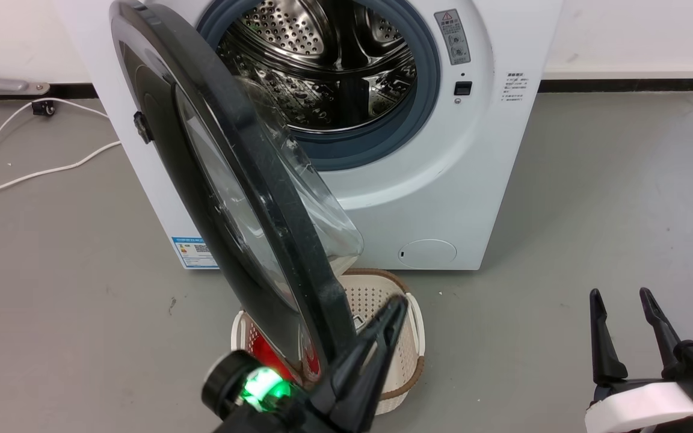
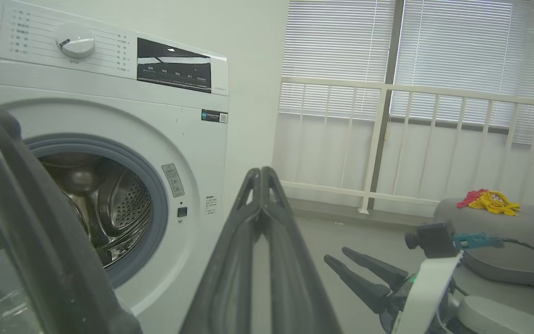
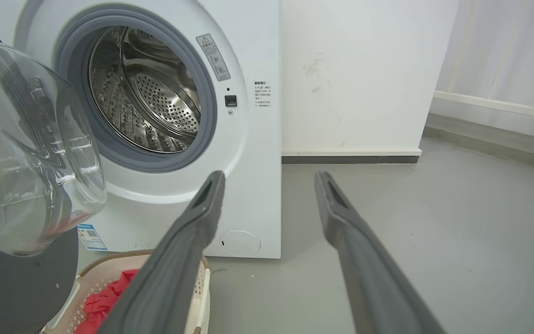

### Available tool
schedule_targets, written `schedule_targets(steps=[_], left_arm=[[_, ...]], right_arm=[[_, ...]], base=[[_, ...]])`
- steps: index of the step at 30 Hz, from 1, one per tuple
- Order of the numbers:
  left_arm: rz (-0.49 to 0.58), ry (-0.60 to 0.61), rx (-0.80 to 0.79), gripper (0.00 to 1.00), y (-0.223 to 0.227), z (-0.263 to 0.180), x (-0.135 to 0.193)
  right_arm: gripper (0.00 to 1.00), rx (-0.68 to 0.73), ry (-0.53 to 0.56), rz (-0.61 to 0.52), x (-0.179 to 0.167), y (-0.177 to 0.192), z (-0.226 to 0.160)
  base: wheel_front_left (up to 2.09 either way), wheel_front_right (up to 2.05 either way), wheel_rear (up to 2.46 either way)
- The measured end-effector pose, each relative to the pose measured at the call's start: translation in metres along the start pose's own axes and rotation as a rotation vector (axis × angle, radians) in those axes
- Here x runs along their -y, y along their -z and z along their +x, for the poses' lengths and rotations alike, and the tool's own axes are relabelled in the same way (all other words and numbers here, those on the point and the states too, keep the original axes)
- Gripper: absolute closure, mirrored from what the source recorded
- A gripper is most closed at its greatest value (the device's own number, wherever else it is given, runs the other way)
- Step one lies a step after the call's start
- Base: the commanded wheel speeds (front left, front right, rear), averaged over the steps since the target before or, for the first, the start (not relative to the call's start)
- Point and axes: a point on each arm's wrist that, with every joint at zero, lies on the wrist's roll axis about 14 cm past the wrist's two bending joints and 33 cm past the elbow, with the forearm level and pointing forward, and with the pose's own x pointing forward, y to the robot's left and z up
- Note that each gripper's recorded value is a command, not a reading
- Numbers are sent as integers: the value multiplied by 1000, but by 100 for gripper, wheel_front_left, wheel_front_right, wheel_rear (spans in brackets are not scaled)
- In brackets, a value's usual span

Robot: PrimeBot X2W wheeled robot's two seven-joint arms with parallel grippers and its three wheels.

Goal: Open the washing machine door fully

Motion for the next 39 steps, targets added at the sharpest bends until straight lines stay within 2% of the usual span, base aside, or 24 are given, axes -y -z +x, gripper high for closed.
schedule_targets(steps=[6, 13, 27, 39], left_arm=[[-28, 7, -179, 100, 42, -17, 2], [-38, -23, -274, 100, 70, -25, -8], [26, -86, -285, 100, 95, -3, -46], [25, -151, -326, 100, 112, -1, -63]], right_arm=[[0, -14, -3, 2, -1, 4, 1], [0, -29, 1, 10, 0, 10, 2], [0, -53, 24, 14, 7, 19, 8], [0, -69, 40, 27, 12, 25, 6]], base=[[0, 0, 0], [0, 0, 0], [0, 0, 0], [0, 0, 0]])
